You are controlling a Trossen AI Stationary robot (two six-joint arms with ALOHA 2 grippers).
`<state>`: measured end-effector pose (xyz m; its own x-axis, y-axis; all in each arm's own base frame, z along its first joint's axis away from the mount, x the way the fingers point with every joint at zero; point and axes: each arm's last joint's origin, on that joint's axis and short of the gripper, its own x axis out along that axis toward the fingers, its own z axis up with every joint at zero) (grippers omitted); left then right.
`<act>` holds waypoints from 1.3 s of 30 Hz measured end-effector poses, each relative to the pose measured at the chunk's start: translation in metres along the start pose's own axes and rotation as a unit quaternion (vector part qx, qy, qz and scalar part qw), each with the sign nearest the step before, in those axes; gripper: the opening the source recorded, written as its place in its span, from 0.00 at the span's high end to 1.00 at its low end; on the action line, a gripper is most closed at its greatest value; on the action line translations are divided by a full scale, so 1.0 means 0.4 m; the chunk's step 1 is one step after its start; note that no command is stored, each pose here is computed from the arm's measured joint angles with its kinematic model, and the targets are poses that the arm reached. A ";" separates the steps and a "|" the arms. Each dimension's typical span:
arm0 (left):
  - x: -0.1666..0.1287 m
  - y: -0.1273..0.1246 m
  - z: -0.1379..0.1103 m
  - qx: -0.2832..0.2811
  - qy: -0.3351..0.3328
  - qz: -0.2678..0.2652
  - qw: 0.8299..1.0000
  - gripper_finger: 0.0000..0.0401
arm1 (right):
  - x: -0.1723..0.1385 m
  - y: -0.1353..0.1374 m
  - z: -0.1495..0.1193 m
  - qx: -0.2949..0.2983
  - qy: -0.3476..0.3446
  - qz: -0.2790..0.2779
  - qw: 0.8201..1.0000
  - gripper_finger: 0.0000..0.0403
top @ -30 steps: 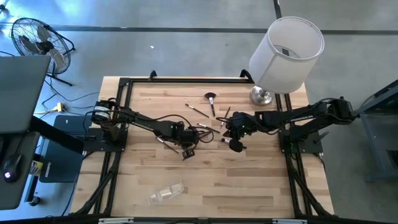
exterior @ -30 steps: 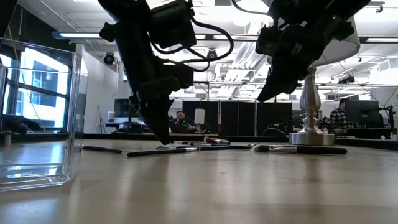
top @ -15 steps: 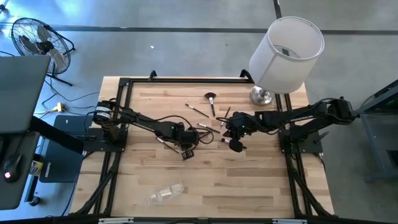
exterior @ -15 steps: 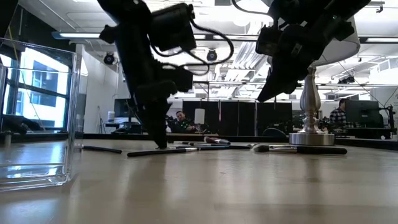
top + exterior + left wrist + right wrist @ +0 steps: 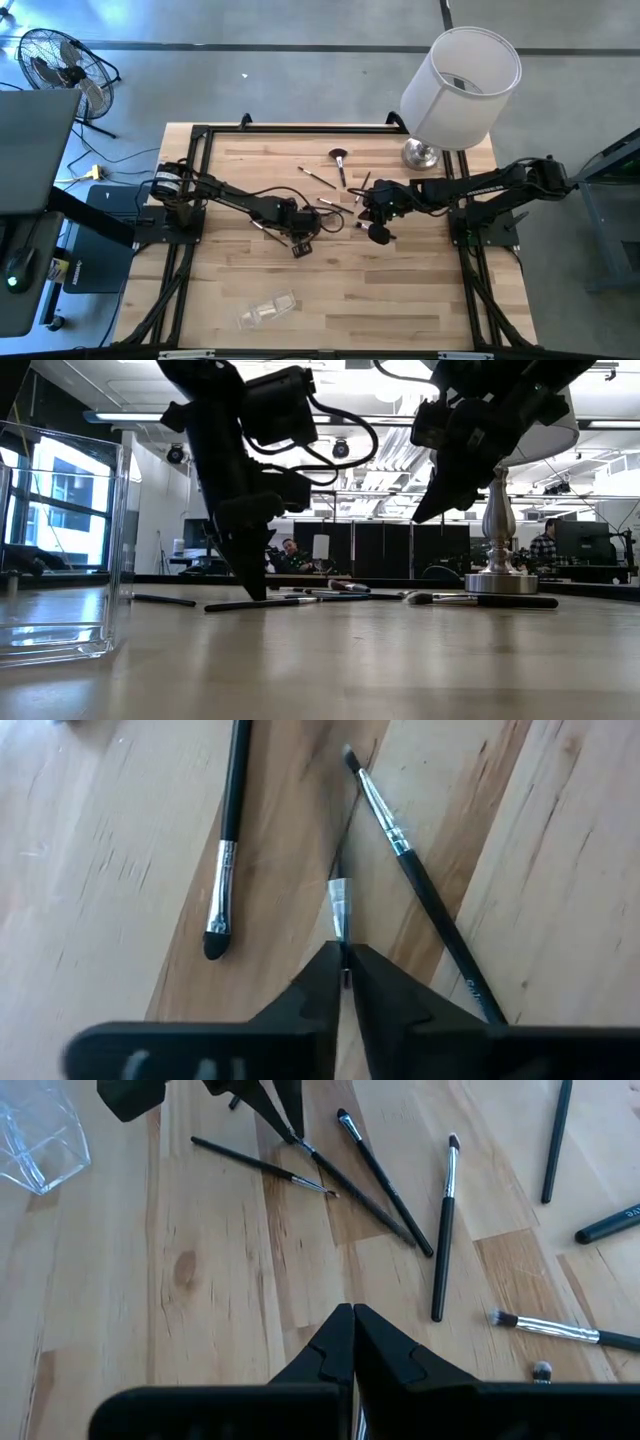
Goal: Pick & Place Makeup Supplies
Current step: Put the silver makeup brush into the transparent organizer
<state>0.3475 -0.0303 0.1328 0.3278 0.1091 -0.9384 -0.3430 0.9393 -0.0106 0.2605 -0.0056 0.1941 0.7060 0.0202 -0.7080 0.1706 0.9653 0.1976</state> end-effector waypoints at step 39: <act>0.002 0.001 0.011 0.055 -0.037 0.027 0.997 1.00 | 0.133 -0.003 -0.030 -0.168 -0.001 0.034 0.985 0.75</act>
<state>0.3516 -0.0285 0.1337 0.3769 0.1803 -0.9085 -0.2637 0.9612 0.0814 0.2894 -0.0024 0.1481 0.7091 0.0867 -0.6997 -0.1137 0.9935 0.0079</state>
